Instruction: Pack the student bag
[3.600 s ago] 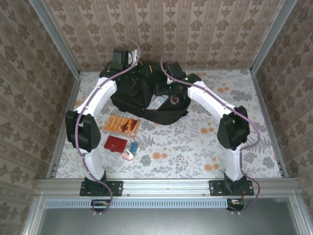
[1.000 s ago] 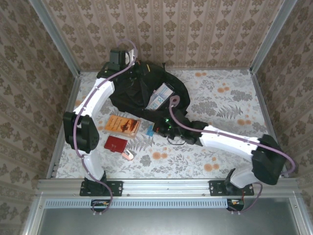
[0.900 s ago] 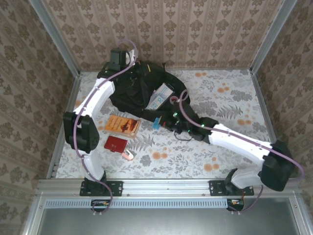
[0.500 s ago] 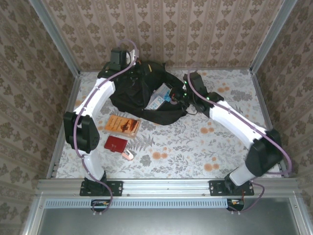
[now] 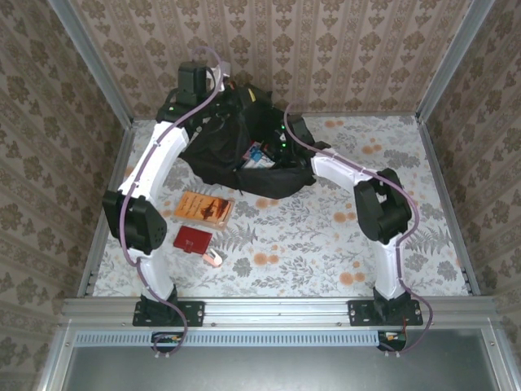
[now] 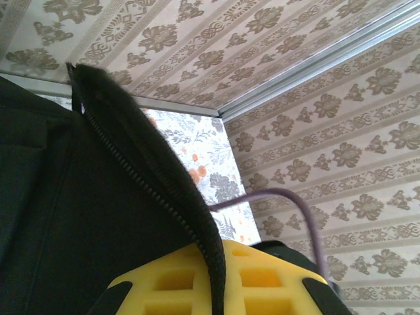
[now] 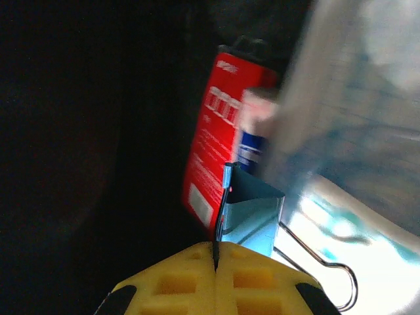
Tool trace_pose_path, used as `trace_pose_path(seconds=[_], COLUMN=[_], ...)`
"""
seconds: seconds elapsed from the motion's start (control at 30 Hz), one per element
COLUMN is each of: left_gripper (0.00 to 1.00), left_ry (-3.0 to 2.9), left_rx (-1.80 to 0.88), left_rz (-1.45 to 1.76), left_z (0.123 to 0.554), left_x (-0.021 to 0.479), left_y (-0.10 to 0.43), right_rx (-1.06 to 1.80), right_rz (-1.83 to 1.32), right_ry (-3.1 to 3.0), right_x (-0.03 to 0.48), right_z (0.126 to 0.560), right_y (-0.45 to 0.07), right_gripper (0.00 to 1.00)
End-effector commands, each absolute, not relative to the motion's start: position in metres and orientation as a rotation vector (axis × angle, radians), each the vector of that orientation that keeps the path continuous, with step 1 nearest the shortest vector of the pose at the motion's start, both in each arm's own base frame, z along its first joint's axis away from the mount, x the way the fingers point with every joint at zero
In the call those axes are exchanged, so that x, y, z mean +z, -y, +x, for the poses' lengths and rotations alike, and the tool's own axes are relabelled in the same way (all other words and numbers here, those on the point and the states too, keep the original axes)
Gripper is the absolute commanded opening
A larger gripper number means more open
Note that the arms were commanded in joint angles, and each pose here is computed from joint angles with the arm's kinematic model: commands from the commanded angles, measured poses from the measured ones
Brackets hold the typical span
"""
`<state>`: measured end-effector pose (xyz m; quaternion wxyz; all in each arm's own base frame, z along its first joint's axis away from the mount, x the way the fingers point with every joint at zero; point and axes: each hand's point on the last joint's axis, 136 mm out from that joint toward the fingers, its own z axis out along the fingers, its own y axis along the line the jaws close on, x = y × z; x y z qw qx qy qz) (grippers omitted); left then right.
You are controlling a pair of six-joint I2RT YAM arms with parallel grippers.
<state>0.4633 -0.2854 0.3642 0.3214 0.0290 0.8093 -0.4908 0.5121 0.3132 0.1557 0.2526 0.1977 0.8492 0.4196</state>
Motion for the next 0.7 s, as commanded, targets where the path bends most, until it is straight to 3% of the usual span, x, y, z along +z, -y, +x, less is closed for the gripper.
trace_pose_path(seconds=[0.0, 0.03, 0.1, 0.17, 0.67], left_gripper=[0.0, 0.0, 0.0, 0.0, 0.0], left_ry=[-1.996, -1.995, -1.999, -2.005, -2.057], left_rx=[-1.385, -1.389, -1.388, -1.381, -1.364], left_rz=[0.17, 0.172, 0.175, 0.167, 0.117], left_z=[0.454, 0.454, 0.454, 0.456, 0.477], left_x=[0.409, 0.409, 0.408, 0.405, 0.374], left_y=[0.298, 0.298, 0.299, 0.297, 0.293], right_rx=[1.369, 1.38, 1.36, 1.283, 1.02], right_rz=[0.521, 0.516, 0.5, 0.506, 0.219], right_ry=[-2.155, -2.158, -2.185, -2.207, -2.225], right_x=[0.196, 0.196, 0.195, 0.191, 0.232], right_z=[0.536, 0.54, 0.544, 0.544, 0.498], right_y=[-0.345, -0.349, -0.354, -0.347, -0.293], right_gripper=[0.0, 0.03, 0.47, 0.59, 0.6])
